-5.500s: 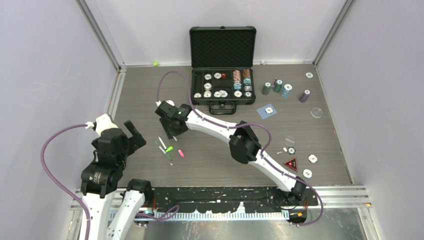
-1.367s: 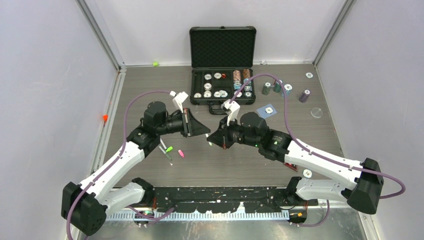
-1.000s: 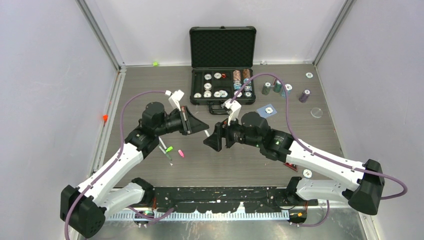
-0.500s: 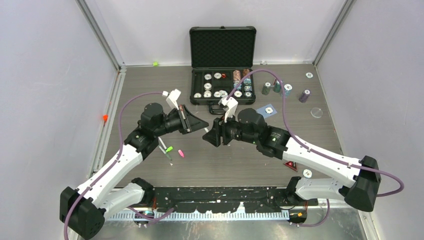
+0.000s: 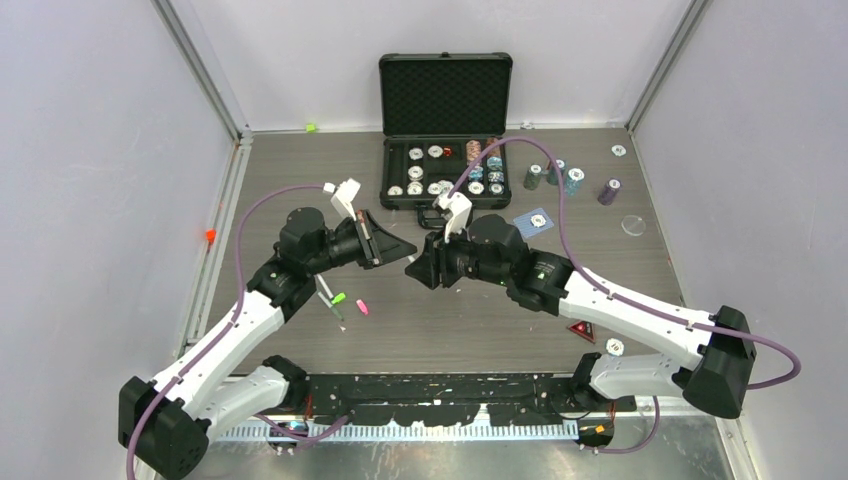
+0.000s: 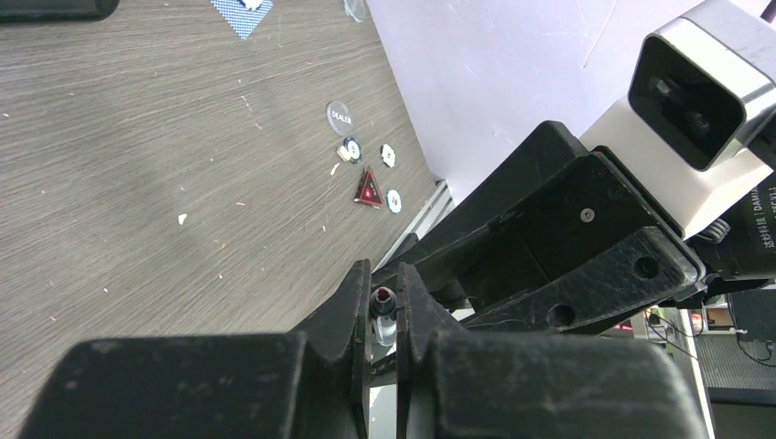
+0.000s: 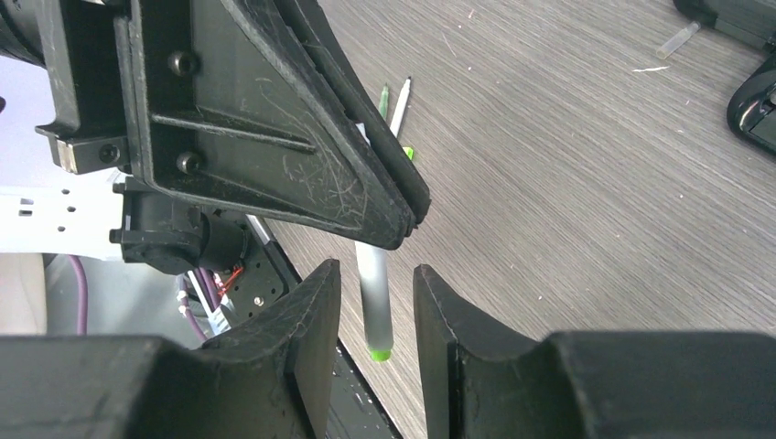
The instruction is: Insert the pens into the pen caps
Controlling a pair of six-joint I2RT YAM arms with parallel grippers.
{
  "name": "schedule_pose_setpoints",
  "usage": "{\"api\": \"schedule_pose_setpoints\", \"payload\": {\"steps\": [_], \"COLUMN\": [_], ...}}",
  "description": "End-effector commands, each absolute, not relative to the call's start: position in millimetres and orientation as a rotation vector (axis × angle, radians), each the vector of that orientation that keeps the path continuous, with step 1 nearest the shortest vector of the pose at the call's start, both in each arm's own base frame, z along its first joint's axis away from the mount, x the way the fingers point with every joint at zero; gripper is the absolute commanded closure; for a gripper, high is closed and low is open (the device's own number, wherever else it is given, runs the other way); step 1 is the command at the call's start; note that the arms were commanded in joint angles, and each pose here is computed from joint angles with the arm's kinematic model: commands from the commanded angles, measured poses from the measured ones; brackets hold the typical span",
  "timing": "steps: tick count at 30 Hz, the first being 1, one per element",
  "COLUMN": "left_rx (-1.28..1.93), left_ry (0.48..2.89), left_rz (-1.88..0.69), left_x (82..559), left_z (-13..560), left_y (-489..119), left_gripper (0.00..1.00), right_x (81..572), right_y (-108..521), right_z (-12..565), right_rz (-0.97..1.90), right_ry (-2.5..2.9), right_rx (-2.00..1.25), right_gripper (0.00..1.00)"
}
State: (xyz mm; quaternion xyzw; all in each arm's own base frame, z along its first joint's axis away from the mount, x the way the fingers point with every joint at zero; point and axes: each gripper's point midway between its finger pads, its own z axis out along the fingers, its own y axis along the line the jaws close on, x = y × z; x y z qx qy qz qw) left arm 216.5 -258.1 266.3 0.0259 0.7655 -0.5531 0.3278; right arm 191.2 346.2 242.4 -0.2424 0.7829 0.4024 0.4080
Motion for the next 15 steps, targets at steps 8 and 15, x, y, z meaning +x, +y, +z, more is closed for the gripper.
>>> {"api": "schedule_pose_setpoints", "payload": {"steps": [8, 15], "left_rx": [0.109, 0.110], "left_ry": [1.927, 1.918], "left_rz": [-1.458, -1.454], "left_x": [214.8, 214.4], "left_z": [280.7, 282.1], "left_y": [-258.3, -257.2], "left_gripper": [1.00, 1.00], "right_x": [203.9, 205.6], "right_y": [354.7, 356.2], "right_z": [282.0, 280.2], "right_rz": [1.032, 1.029], "right_ry": [1.862, 1.868], "right_rx": [-0.564, -0.559], "right_gripper": [0.67, 0.70]}}
